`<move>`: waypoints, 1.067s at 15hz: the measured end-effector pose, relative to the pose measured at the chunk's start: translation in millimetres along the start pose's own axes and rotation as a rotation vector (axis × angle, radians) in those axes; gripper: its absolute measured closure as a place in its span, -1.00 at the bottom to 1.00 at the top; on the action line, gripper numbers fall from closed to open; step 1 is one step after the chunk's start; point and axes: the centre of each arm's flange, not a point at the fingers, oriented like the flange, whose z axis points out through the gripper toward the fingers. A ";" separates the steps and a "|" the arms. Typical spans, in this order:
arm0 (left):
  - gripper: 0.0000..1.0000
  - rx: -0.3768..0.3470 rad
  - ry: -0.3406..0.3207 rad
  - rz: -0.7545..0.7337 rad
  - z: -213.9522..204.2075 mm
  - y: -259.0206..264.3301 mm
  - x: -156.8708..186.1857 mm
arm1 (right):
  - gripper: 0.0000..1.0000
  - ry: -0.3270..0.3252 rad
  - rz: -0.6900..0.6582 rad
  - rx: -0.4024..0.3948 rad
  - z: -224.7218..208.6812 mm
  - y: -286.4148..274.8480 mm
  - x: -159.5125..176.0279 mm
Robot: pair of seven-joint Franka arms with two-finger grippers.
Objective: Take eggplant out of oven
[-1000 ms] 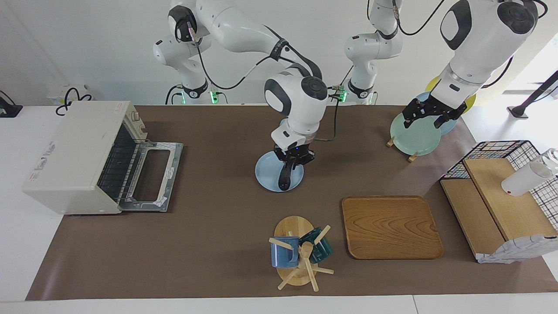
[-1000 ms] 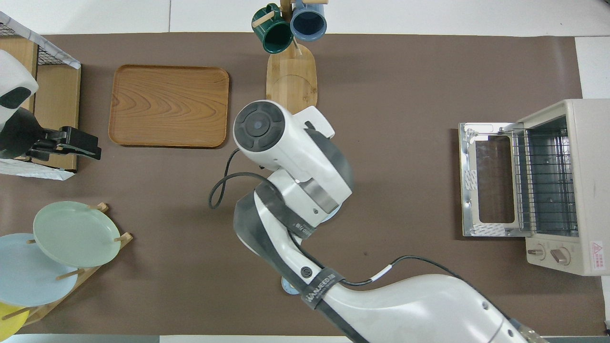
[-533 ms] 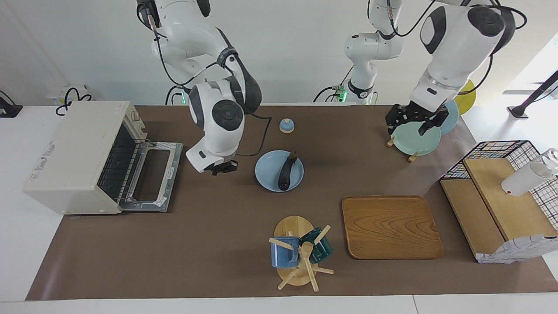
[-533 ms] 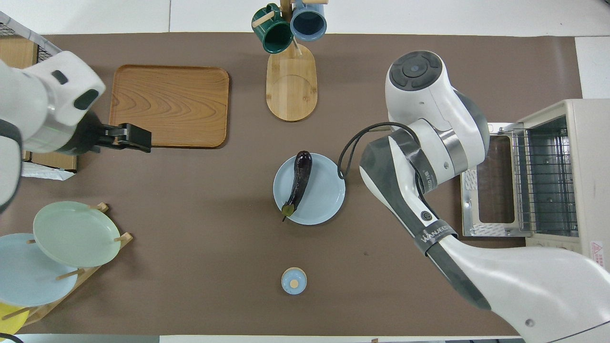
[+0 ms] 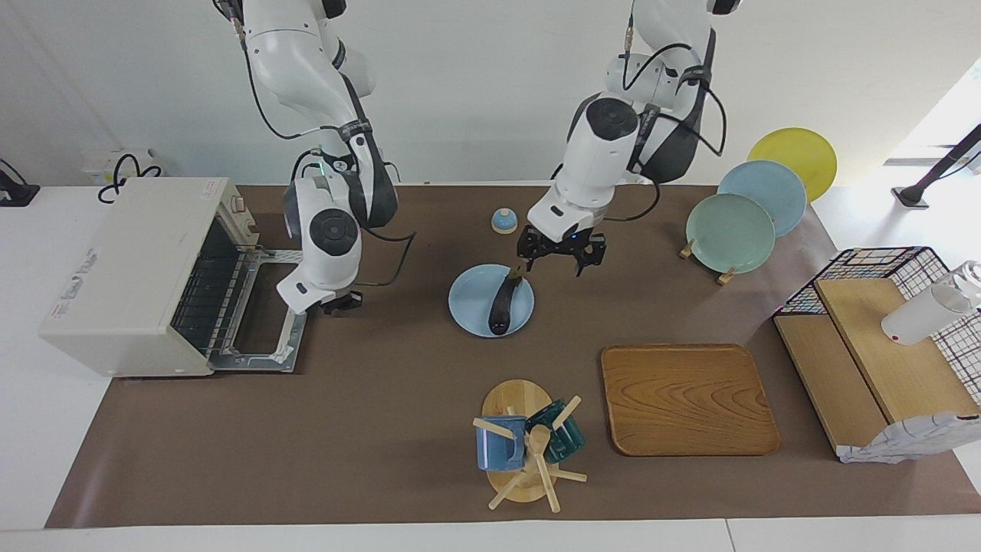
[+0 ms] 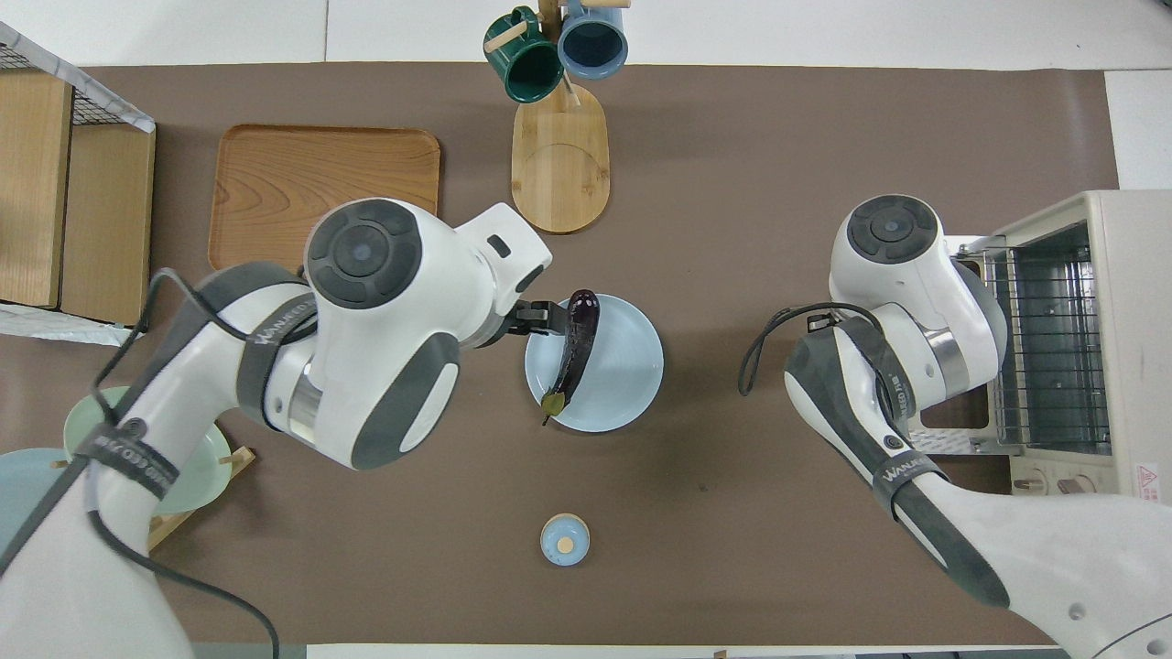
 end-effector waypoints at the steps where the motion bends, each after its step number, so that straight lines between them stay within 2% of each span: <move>1: -1.00 -0.007 0.007 0.015 18.4 9.6 -2.8 | 0.98 0.001 -0.005 0.003 4.2 2.7 -2.9; 6: -1.00 -0.015 -0.005 0.063 88.7 40.1 -17.9 | 0.98 0.012 -0.060 -0.031 9.7 14.5 -6.0; 11: -1.00 -0.014 -0.010 0.068 98.7 44.0 -19.9 | 0.98 0.021 -0.121 -0.042 6.3 16.0 -5.1; 13: -1.00 -0.013 -0.015 0.071 101.8 45.2 -21.3 | 0.98 0.028 -0.164 -0.047 -10.9 20.2 -3.7; 16: -1.00 -0.009 -0.025 0.079 108.8 49.3 -25.5 | 0.98 0.045 -0.207 -0.060 -63.6 49.7 -6.4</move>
